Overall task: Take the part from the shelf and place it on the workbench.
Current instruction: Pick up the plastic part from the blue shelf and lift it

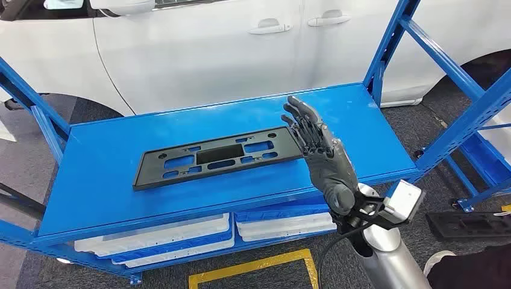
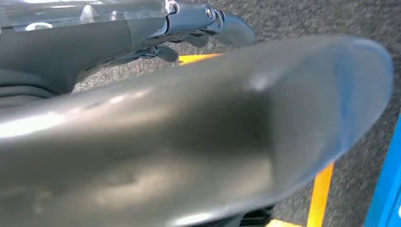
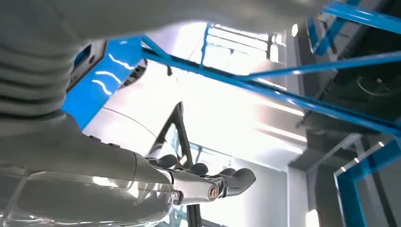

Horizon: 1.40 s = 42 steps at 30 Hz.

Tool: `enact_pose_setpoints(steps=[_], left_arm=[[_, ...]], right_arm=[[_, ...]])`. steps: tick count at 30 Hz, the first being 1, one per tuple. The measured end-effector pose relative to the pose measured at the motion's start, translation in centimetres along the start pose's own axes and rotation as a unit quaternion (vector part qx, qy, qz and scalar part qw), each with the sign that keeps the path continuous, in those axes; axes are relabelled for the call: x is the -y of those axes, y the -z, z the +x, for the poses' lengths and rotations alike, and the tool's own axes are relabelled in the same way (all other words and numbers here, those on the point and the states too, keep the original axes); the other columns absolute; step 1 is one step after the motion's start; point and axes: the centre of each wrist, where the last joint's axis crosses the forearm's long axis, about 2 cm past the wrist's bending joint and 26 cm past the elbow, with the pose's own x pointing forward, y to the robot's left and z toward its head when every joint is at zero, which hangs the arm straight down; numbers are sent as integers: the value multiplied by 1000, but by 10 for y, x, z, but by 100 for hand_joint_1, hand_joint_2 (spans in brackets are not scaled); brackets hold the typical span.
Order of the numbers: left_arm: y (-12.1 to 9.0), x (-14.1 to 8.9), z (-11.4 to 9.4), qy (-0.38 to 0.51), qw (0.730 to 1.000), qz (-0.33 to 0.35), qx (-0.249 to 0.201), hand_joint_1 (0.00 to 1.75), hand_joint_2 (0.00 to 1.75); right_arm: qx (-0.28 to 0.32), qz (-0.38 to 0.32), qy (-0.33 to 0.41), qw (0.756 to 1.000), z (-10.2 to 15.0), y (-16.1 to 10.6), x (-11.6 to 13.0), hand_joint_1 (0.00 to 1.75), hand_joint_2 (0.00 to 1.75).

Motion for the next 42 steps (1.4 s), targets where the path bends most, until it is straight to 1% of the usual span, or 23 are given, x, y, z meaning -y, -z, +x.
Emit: enact_pose_setpoints(steps=[2,6,10,12,15,17,19,21,24,27,29,32,38,42], left_arm=[[0,-1,-1,0,1000,1,-1,0,0],[0,1,1,0,1000,-1,1,0,0],[0,4,0,6,1000,-2,-2,0,0],[0,4,1,13,1000,3,-16,0,0],[0,6,0,26,998,20,-59,0,0],[-1,6,-1,30,996,29,-80,0,0],[-1,7,-2,34,995,37,-90,0,0],[-1,7,-1,39,992,53,-105,0,0],[-1,5,-1,47,987,80,-132,0,0],[-2,4,-2,53,983,93,-146,0,0],[-3,2,-3,56,983,94,-147,0,0],[-3,0,-5,60,984,90,-140,0,0],[-2,-1,-2,66,987,80,-125,0,0],[-1,-1,-1,66,987,80,-122,0,0]], right_arm=[[-7,2,-2,1000,-2,-1,1,0,175],[-50,12,-16,999,-10,-5,2,0,175],[-78,20,-38,996,-18,-7,5,0,175],[-98,20,-73,992,-23,-10,4,0,175],[-126,26,-143,981,-34,-17,-5,0,175],[-134,33,-172,975,-42,-21,-13,0,175],[-137,40,-194,970,-47,-24,-22,0,175],[-138,54,-258,955,-52,-26,-29,0,175],[-119,91,-379,913,-62,-26,-48,0,175],[-93,136,-440,883,-77,-27,-76,0,175],[-78,169,-456,870,-85,-30,-95,0,175],[-54,209,-459,862,-95,-27,-119,0,175],[-16,256,-428,867,-108,-14,-157,0,175],[-7,284,-408,868,-113,-14,-175,0,175]])
